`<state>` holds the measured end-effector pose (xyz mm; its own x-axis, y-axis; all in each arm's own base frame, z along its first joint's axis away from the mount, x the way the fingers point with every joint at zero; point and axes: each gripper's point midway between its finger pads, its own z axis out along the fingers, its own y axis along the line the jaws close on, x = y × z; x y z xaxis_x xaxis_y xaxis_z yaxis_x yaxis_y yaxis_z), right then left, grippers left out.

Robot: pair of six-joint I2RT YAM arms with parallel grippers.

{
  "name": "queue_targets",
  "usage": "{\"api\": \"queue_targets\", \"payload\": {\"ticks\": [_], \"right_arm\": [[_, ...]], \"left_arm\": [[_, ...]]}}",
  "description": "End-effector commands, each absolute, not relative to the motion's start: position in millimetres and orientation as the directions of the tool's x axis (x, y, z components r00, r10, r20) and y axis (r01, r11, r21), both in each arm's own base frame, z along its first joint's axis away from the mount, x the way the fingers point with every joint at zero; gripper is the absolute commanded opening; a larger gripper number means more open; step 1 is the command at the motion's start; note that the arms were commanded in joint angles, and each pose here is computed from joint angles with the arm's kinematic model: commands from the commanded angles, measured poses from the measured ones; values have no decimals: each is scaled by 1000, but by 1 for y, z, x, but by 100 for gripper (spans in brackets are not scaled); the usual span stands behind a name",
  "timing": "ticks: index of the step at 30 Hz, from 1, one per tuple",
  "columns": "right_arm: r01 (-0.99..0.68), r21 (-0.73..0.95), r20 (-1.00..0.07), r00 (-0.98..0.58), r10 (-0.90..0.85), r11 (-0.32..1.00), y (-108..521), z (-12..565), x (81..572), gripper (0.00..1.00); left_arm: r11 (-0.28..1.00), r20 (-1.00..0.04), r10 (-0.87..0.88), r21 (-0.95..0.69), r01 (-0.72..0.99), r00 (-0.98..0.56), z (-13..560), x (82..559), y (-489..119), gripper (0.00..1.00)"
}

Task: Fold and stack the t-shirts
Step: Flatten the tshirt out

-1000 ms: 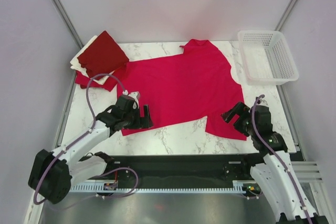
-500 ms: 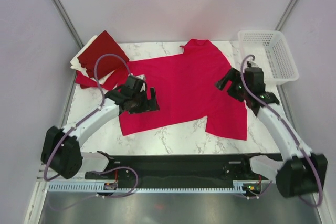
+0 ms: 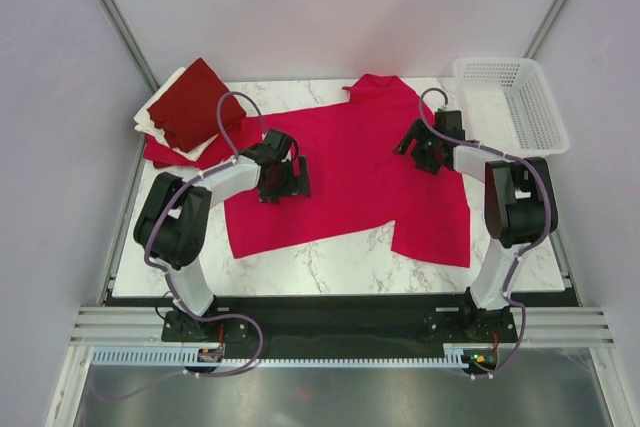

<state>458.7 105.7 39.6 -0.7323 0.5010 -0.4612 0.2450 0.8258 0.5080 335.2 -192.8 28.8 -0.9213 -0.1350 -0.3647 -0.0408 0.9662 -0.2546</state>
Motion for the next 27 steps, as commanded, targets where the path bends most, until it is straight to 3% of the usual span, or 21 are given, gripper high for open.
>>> {"api": "queue_targets", "payload": {"ticks": [1, 6, 9, 12, 19, 23, 27], "right_arm": [[333, 453, -458, -709, 537, 827, 80, 20, 436, 88], [521, 396, -349, -676, 649, 756, 47, -15, 352, 92], [538, 424, -365, -635, 681, 729, 46, -5, 321, 93], [495, 444, -426, -617, 662, 747, 43, 15, 320, 96], [397, 429, -413, -713, 567, 812, 54, 14, 361, 96], [375, 389, -444, -724, 528, 841, 49, 21, 383, 96], [347, 385, -485, -712, 507, 855, 47, 40, 393, 97]], "left_arm": [[966, -426, -104, -259, 11, -899, 38, 350, -195, 97], [969, -431, -106, -248, 5, -896, 38, 348, -187, 97], [969, -420, -106, -248, 1, -901, 35, 344, -186, 97], [967, -411, -118, -253, -11, -904, 34, 339, -185, 97], [973, -418, -142, -224, -49, -897, 34, 319, -168, 97], [973, -394, -161, -218, -78, -905, 28, 297, -156, 97], [971, -437, -169, -225, -75, -883, 53, 291, -150, 97]]}}
